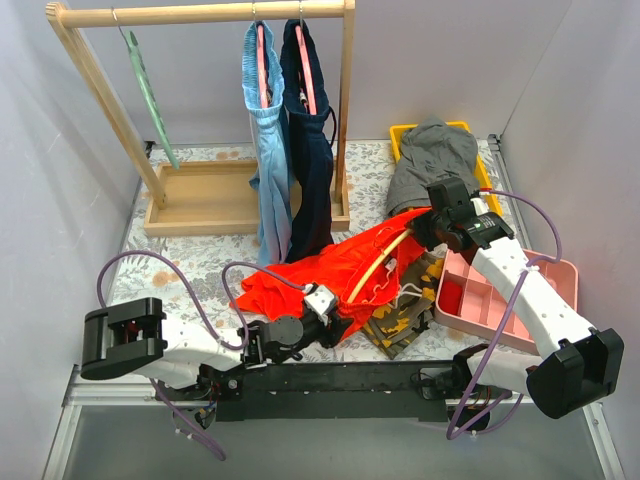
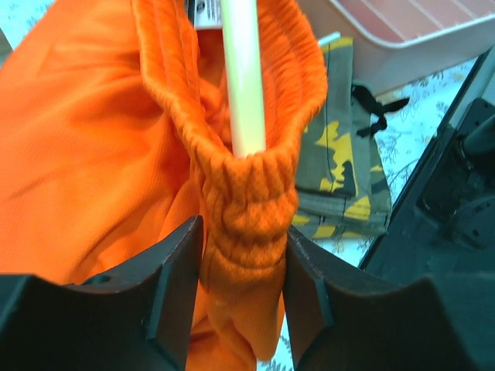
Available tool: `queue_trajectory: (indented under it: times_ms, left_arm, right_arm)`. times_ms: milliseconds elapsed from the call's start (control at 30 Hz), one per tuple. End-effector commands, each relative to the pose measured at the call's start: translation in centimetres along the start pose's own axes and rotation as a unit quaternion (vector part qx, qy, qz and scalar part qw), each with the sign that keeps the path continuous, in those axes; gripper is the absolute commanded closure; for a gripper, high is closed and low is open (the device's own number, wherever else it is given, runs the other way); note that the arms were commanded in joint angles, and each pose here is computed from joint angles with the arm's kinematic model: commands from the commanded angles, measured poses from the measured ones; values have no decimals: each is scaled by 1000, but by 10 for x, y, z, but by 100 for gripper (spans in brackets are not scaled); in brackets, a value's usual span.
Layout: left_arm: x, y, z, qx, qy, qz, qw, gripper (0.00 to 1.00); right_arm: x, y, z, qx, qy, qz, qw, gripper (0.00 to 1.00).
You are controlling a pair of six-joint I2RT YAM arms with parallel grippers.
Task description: Place the shorts on the hanger
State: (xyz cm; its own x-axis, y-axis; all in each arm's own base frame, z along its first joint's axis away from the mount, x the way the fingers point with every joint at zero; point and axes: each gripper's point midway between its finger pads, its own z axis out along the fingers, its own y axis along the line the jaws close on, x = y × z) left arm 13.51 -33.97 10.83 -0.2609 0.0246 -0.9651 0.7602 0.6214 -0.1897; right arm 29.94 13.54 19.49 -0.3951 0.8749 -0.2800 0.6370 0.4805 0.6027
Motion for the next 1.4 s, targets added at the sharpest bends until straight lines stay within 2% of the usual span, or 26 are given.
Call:
queue_trajectory:
  times_ms: [0, 533, 567, 633, 667, 733, 800, 833, 900, 933, 1000, 1033, 1133, 1167, 1333, 1367]
  left_arm:
    - [-43, -6, 8, -6, -71, -1, 997, 60]
    - [-63, -4, 27, 10, -71, 9, 997, 68]
    - [-67, -8, 29, 18, -72, 9, 997, 80]
    - [-65, -8, 30, 19, -60, 11, 998, 95]
    - [-66, -8, 30, 20, -57, 8, 998, 100]
    - [-64, -9, 30, 17, -42, 1, 999, 100]
    - [-73, -12, 24, 26, -45, -11, 999, 100]
    - [-69, -11, 22, 24, -33, -10, 999, 100]
    - [-83, -14, 13, 33, -40, -17, 999, 100]
    - [-83, -14, 9, 34, -28, -16, 999, 100]
    - [-97, -17, -1, 41, -34, -23, 998, 100]
    - [-97, -18, -5, 42, -19, -22, 999, 100]
    - [-101, -13, -17, 32, 1, -27, 999, 100]
    - [-108, -14, -20, 32, -1, -36, 999, 100]
    - [-126, -9, -47, 21, 7, -65, 998, 100]
    - [-146, -12, -58, 32, -12, -77, 996, 100]
  right_arm:
    - [-3, 23, -14, -34, 7, 18, 999, 99]
    - [9, 21, -15, -46, 37, 13, 998, 99]
    - [9, 22, -16, -51, 36, 13, 998, 99]
    - [11, 21, -16, -56, 40, 0, 998, 99]
    - [11, 24, -18, -64, 40, -3, 997, 99]
    - [10, 27, -22, -78, 39, -28, 996, 99]
    - [10, 31, -27, -91, 41, -40, 994, 88]
    - [10, 31, -28, -100, 40, -62, 992, 72]
    - [9, 35, -35, -117, 36, -82, 989, 54]
    - [9, 34, -35, -127, 32, -115, 985, 42]
    - [7, 43, -44, -163, 25, -143, 976, 34]
    - [6, 45, -47, -178, 18, -183, 967, 28]
    - [1, 54, -63, -212, -1, -225, 951, 25]
    - [-1, 57, -71, -229, -10, -258, 939, 25]
    - [-3, 64, -95, -282, -31, -329, 901, 27]
    - [-4, 64, -100, -287, -36, -335, 897, 27]
